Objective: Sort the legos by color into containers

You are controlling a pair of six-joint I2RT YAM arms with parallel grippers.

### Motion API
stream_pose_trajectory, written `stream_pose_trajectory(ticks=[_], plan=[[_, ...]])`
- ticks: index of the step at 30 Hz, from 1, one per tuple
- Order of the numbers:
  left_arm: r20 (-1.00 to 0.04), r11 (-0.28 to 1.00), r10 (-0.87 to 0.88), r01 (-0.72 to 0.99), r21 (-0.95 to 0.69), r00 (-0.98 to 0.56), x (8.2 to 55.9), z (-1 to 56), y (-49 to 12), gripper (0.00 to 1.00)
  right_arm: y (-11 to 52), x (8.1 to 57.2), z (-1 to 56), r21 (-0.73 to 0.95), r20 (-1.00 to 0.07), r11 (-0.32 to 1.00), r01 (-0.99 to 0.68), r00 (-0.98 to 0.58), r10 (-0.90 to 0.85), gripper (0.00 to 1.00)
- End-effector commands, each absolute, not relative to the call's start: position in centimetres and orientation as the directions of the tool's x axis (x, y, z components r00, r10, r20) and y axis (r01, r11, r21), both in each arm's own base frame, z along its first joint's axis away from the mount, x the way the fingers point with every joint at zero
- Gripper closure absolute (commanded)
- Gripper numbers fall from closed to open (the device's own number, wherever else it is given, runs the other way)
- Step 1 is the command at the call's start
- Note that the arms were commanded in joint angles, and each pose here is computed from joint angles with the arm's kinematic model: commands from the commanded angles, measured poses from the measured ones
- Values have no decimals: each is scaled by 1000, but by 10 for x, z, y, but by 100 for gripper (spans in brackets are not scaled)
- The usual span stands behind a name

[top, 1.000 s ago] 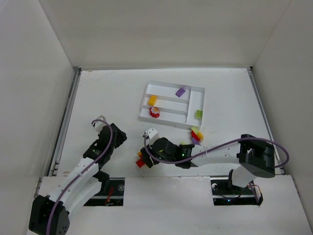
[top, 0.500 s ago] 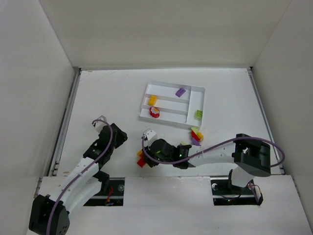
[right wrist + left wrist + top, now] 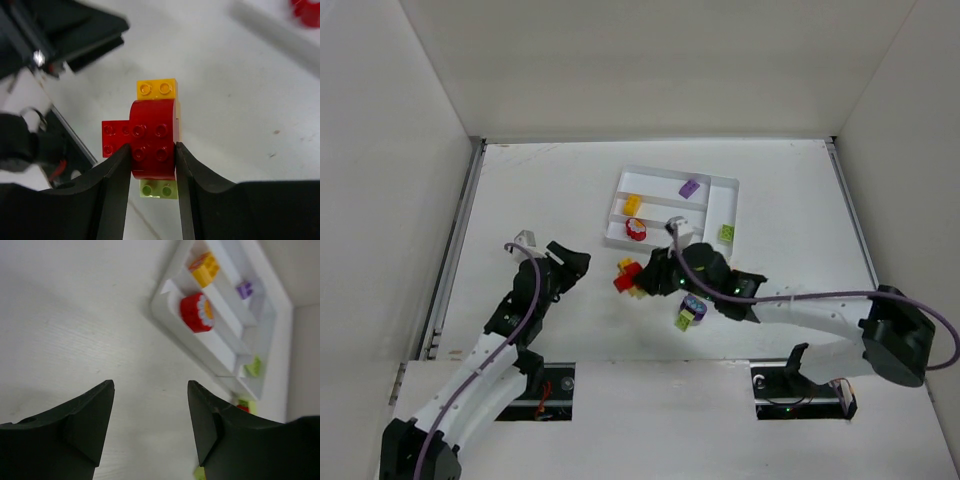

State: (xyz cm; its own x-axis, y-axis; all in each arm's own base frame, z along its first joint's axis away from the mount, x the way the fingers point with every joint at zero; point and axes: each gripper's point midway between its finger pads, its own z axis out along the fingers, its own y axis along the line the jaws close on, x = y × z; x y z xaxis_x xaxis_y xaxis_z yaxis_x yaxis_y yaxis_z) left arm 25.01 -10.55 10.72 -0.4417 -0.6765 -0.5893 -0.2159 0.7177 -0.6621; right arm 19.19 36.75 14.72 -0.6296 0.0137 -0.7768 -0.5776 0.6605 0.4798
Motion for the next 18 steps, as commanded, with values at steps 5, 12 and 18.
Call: stream_pose_trajectory(ticks=[5,12,18], plan=[[-429,405,-837,144,-903,-339,260,196,-150,39,342,225,224,801,-587,386,-457,-727,357,67],[-372,250,-841,329,-911,-392,242,219,-190,33,325,246,251,921,-390,197,-337,-786,480,67],[-402,215,-812,424,-880,-424,226,229,-214,32,324,255,272,967,-236,38,-254,-821,520,67]])
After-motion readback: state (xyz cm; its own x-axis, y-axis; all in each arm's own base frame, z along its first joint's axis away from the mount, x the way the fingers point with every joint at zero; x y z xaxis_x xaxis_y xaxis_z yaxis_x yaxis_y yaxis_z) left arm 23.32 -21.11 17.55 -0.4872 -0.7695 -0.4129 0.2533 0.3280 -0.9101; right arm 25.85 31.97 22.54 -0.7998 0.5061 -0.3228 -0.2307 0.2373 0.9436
